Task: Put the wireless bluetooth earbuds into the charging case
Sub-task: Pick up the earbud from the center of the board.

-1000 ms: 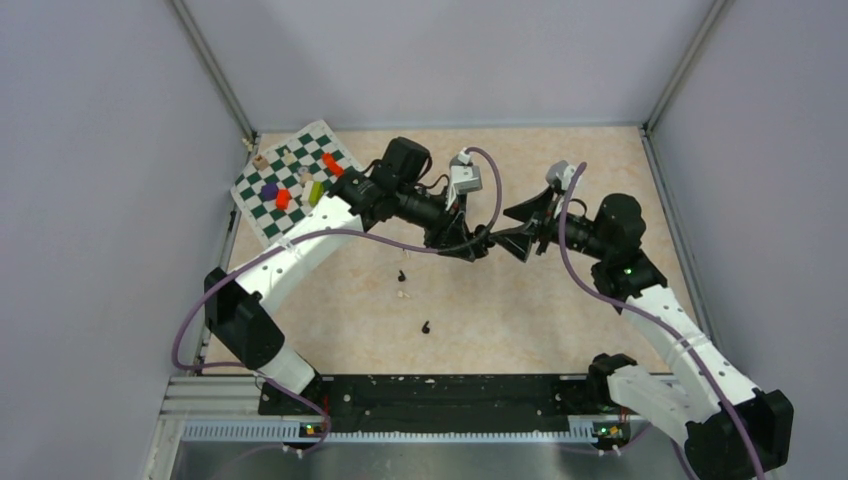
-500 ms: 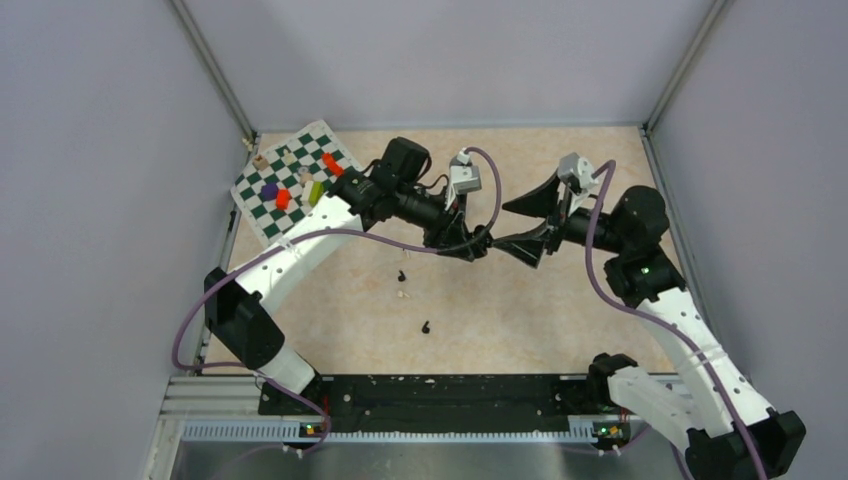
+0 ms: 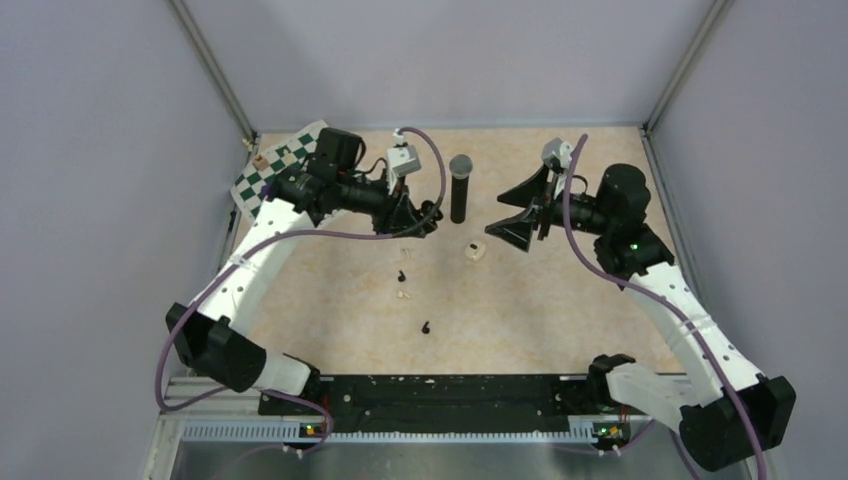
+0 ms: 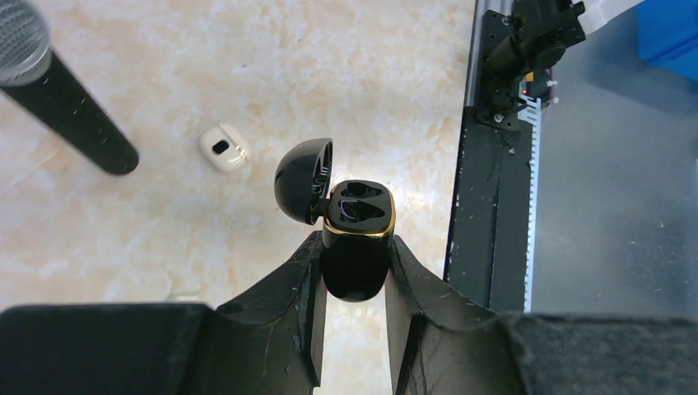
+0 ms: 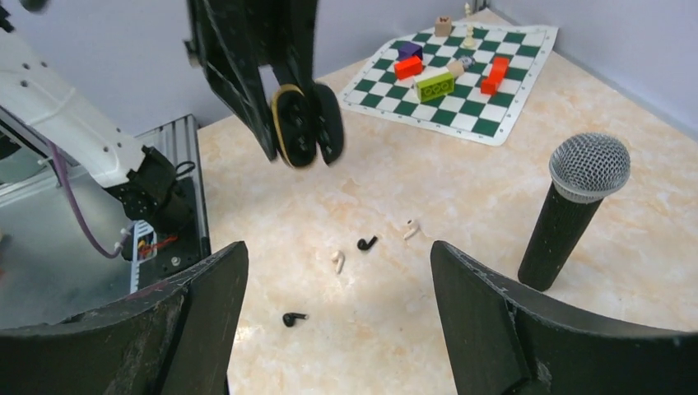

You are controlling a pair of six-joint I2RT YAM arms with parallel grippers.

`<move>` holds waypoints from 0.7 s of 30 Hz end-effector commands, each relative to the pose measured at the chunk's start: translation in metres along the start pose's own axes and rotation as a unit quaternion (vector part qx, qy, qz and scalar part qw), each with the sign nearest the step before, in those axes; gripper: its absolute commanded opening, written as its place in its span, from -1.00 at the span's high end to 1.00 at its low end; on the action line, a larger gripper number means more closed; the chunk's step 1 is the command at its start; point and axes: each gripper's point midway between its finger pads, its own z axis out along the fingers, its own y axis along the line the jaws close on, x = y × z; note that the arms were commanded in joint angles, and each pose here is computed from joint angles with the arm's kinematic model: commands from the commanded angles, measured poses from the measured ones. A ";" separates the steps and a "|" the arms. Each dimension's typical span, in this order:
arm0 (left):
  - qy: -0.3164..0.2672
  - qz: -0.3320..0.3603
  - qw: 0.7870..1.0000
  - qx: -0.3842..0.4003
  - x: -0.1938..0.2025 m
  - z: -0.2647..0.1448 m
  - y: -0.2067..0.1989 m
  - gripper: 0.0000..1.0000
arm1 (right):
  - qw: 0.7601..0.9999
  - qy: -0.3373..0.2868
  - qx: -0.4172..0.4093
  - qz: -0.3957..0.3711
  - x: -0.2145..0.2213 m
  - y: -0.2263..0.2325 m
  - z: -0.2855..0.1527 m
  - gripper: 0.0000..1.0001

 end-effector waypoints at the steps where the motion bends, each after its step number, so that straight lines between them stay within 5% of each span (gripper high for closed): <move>1: -0.001 0.020 1.000 -0.001 0.018 -0.036 -0.016 1.00 | 0.999 0.014 -0.001 -0.042 -0.002 -0.004 0.009 -0.59; 21: 0.005 0.038 0.990 -0.139 0.120 -0.078 -0.022 1.00 | 0.980 0.175 -0.041 -0.084 0.129 -0.001 0.100 -0.44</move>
